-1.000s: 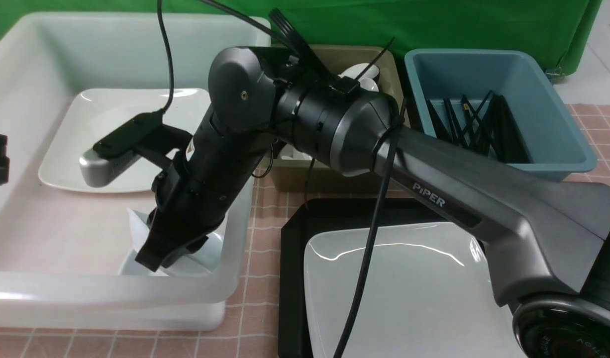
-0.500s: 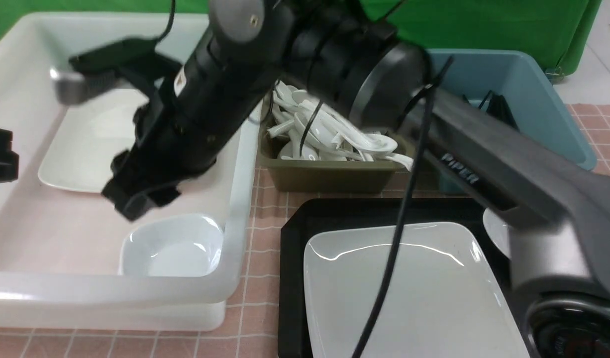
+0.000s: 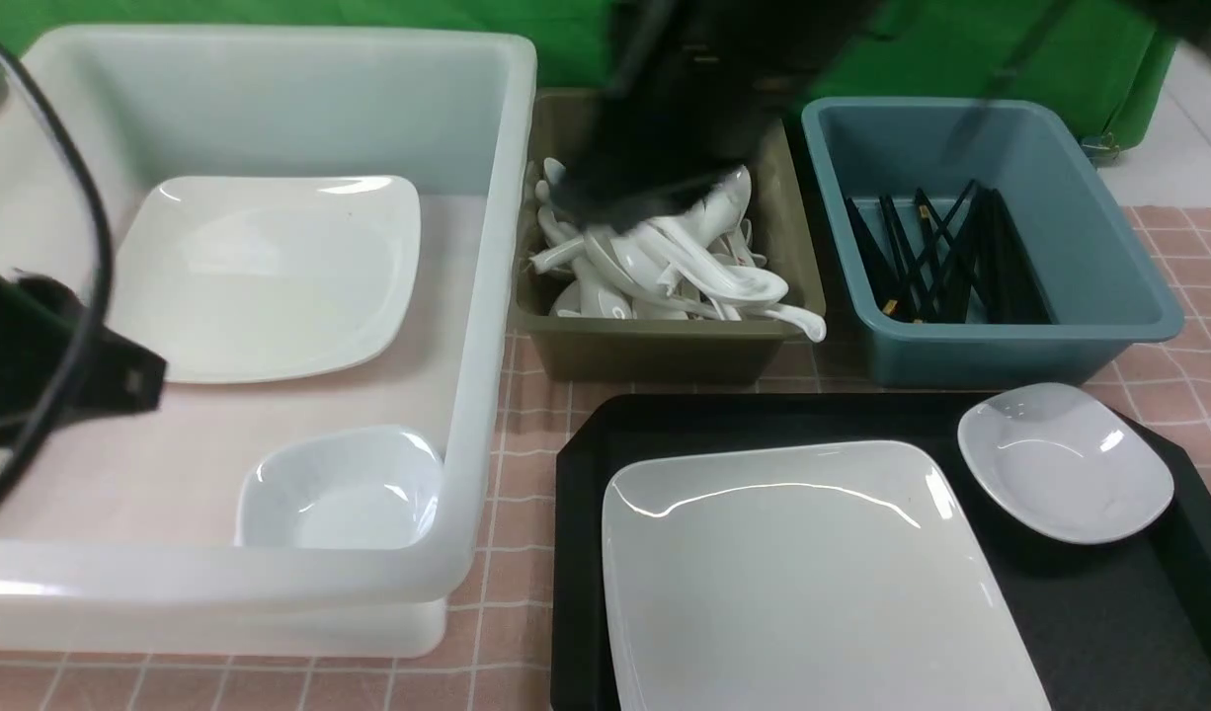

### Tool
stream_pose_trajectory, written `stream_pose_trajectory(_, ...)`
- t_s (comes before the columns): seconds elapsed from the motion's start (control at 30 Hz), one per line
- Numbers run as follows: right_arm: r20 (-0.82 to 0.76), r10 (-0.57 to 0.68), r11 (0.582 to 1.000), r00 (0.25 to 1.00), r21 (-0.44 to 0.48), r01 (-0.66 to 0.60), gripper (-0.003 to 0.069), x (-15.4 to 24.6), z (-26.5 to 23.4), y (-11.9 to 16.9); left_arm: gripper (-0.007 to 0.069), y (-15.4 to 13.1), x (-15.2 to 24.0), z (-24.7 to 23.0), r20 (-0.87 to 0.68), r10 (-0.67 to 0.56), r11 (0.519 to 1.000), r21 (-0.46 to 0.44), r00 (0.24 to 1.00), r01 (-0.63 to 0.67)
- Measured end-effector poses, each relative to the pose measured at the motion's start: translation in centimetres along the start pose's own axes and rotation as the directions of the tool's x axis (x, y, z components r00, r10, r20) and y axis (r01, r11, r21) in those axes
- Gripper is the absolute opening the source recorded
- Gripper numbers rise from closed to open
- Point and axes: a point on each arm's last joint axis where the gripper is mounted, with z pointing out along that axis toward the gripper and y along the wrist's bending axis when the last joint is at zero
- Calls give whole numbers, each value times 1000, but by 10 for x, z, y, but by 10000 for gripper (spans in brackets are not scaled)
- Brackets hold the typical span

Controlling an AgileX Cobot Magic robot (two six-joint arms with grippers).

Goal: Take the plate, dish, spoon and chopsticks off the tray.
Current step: Use the right arm to grab a small plate from the dinner plate

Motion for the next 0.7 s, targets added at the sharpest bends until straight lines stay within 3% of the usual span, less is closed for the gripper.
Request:
stream_pose_trajectory(0.1,-79,89,995,993,48,-85,30,33,0,-34,0,-3,3,11,-38,16,1000,22,999,-15)
stream_pose_trajectory(0.13,-140,171,983,975,87,-160,30,63,0,-61,0,-5,4,20,-65,28,999,36,997,-25)
stream_pose_trajectory(0.27,-270,310,949,911,139,-282,42,124,12,-97,0,-10,1,33,-72,44,997,60,996,-39)
stream_pose_trajectory(0.37,-307,388,920,869,179,-348,133,168,25,-119,0,-23,-5,43,-58,87,990,117,995,-79)
stream_pose_trajectory(0.4,-328,394,918,859,181,-352,230,187,37,-124,0,-35,-9,50,-45,123,981,155,991,-115)
stream_pose_trajectory(0.53,-322,319,946,891,163,-280,485,211,69,-126,0,-84,-26,77,44,257,932,253,965,-260)
stream_pose_trajectory(0.7,-304,277,958,912,166,-235,563,213,93,-133,0,-134,-38,111,105,330,883,315,938,-347)
